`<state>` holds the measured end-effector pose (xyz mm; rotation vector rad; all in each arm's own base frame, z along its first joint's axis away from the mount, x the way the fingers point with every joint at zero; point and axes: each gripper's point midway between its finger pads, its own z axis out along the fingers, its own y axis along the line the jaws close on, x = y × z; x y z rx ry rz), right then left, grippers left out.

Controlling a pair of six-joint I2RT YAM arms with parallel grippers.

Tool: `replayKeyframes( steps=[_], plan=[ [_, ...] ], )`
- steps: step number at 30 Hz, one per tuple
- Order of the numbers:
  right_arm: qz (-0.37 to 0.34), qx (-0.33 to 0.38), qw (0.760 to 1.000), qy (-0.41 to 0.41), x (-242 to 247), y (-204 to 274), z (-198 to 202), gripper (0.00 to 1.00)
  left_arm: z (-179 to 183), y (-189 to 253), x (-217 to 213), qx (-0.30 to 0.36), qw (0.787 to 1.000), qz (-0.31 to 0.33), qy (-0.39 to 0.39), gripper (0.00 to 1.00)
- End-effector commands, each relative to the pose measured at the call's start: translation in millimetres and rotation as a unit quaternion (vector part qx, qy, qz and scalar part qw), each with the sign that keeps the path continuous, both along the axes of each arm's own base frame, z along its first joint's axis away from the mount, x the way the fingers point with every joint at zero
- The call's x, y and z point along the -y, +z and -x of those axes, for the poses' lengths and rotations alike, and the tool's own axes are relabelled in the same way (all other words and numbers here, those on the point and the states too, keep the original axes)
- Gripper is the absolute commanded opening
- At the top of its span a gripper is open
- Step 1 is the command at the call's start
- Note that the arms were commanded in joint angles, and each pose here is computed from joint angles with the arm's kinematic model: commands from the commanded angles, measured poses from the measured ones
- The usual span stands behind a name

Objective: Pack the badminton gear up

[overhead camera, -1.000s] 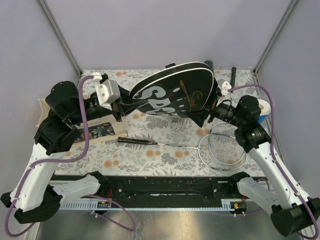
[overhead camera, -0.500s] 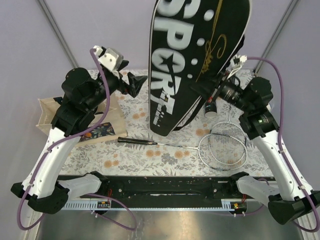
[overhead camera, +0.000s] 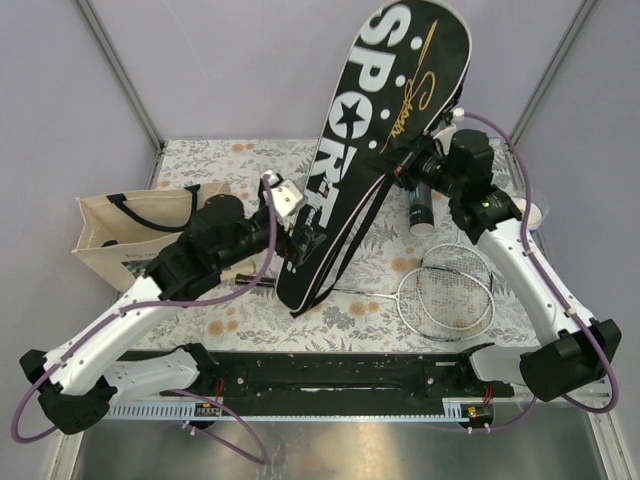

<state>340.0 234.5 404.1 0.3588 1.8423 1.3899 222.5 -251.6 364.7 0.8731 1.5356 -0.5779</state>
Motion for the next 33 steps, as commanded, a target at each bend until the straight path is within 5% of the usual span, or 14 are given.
replayKeyframes(
  steps=[1,12,20,23,28,33],
  plan=[
    [-0.058,-0.029,0.998,-0.014,-3,-5,-9,0.0,-13,-17,15,0.011,1.0,-0.003,0.017,0.88],
    [-0.085,-0.052,0.995,-0.016,-7,-29,-18,0.0,-25,-80,55,-0.023,0.997,-0.075,0.018,0.83],
    [-0.074,-0.058,0.995,-0.008,-10,-41,-19,0.0,-28,-96,49,-0.035,0.994,-0.098,0.04,0.67],
    [-0.068,-0.063,0.996,-0.006,-11,-48,-20,0.0,-26,-97,46,-0.036,0.994,-0.1,0.04,0.49],
    [-0.067,-0.072,0.995,-0.005,-12,-59,-23,0.0,-27,-106,43,-0.032,0.992,-0.117,0.038,0.39],
    [-0.064,-0.072,0.995,-0.006,-12,-61,-25,0.0,-29,-108,43,-0.038,0.99,-0.125,0.046,0.18]
  ],
)
